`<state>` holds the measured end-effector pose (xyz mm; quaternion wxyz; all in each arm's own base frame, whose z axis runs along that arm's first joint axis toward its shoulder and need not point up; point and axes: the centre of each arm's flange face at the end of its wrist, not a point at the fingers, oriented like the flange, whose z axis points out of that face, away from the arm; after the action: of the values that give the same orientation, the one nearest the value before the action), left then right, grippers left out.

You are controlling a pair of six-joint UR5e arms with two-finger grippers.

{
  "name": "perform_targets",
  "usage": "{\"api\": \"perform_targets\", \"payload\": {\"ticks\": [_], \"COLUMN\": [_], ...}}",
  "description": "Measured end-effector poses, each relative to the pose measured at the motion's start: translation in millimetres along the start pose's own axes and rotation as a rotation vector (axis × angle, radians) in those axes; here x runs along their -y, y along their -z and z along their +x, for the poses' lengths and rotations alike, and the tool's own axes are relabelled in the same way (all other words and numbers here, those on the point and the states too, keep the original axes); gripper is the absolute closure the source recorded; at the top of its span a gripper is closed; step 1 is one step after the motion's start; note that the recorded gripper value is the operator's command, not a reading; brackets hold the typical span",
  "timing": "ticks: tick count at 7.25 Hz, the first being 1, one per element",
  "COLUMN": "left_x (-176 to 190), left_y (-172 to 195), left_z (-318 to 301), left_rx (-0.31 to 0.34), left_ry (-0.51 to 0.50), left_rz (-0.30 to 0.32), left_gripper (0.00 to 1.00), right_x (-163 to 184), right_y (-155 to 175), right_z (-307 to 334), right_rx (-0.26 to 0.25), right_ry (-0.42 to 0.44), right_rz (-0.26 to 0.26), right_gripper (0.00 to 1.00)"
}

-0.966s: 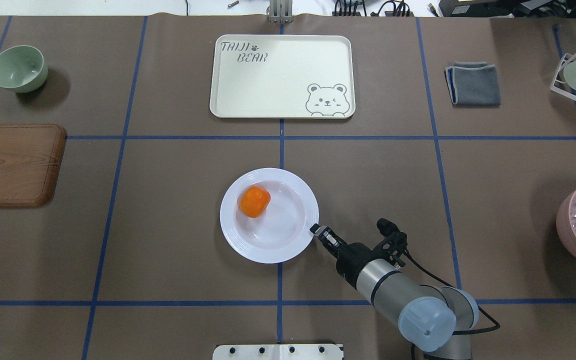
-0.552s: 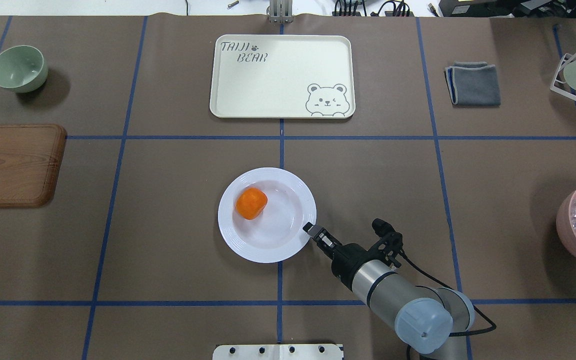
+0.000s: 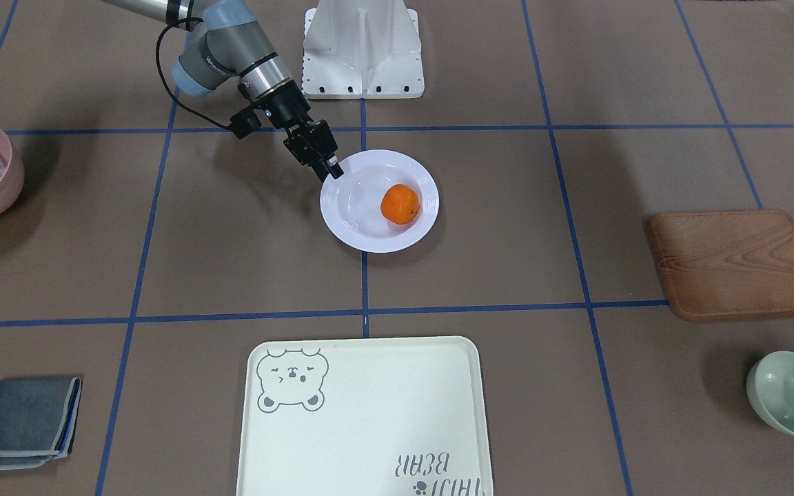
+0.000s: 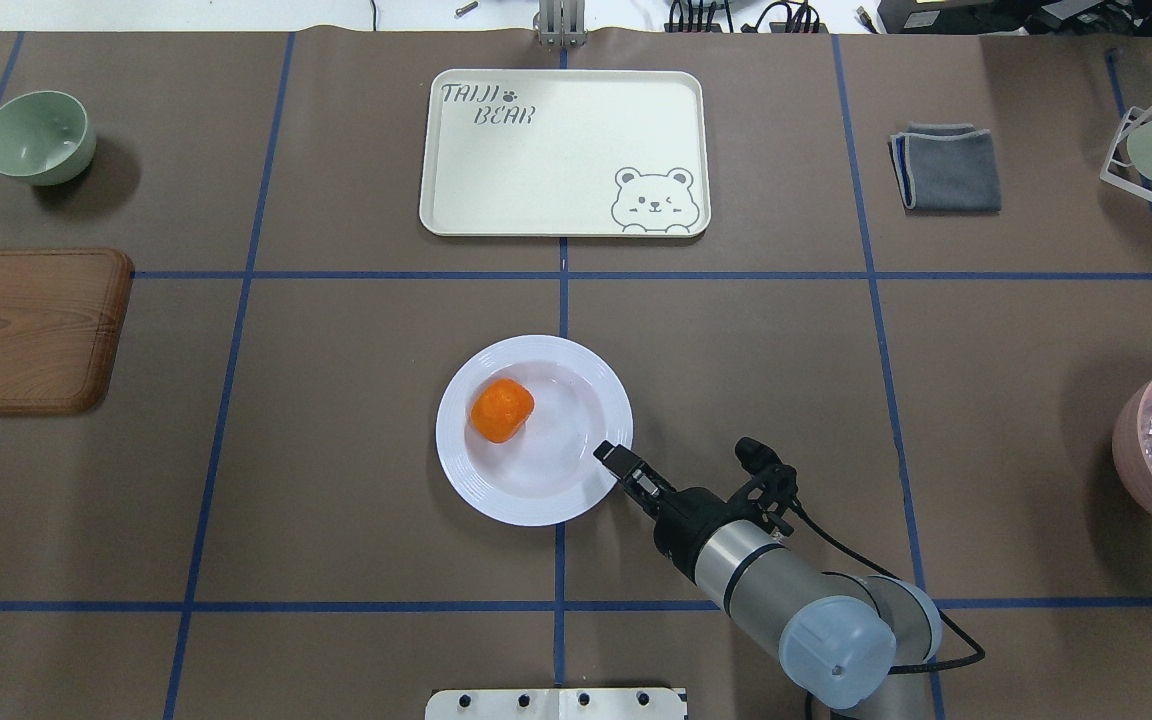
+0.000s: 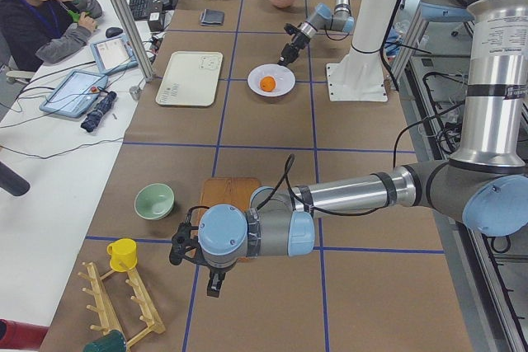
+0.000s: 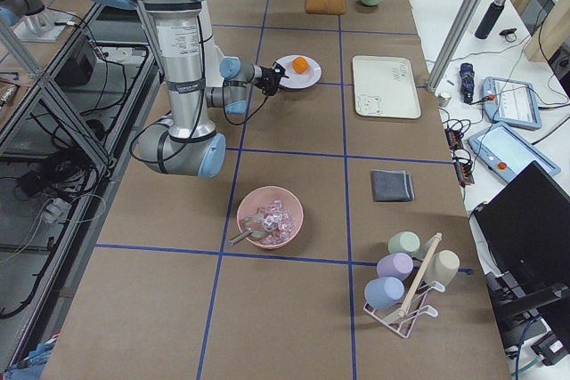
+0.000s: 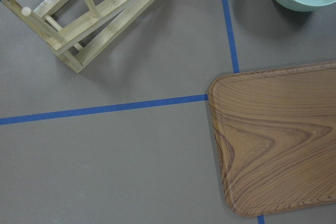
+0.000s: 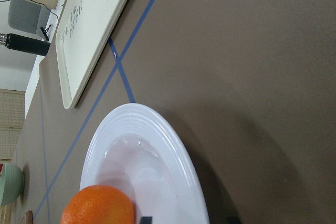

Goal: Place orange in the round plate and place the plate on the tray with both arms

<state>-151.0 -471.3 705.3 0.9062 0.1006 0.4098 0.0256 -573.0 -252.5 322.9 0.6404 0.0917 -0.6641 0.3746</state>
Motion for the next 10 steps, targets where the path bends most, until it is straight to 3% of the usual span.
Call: {"api": "perform_targets", "payload": {"ticks": [4,6,10], "left_x": [-1.7,-2.5,-2.3], "left_y": [-2.1,-3.2,-3.4], "left_z": [-2.2,-3.3,-2.9], "left_rx": [0.000,0.000,-0.001], "left_ry": [0.002,0.002,0.000], "left_rz": [-0.001,-0.002,-0.001], "left_gripper": [0.02,0.01,0.01], "right_x": [-10.1,-10.3,-9.1], "right_y": [-7.3,-8.6,-6.2], "right_z": [-10.8,-9.1,-14.6], "right_rx": [-0.009,-0.011,0.004], "right_ry": [-0.002,-0.001,-0.015], "right_rz": [0.012,0.016,0.017], "right_gripper": [0.64,1.00,1.00]}}
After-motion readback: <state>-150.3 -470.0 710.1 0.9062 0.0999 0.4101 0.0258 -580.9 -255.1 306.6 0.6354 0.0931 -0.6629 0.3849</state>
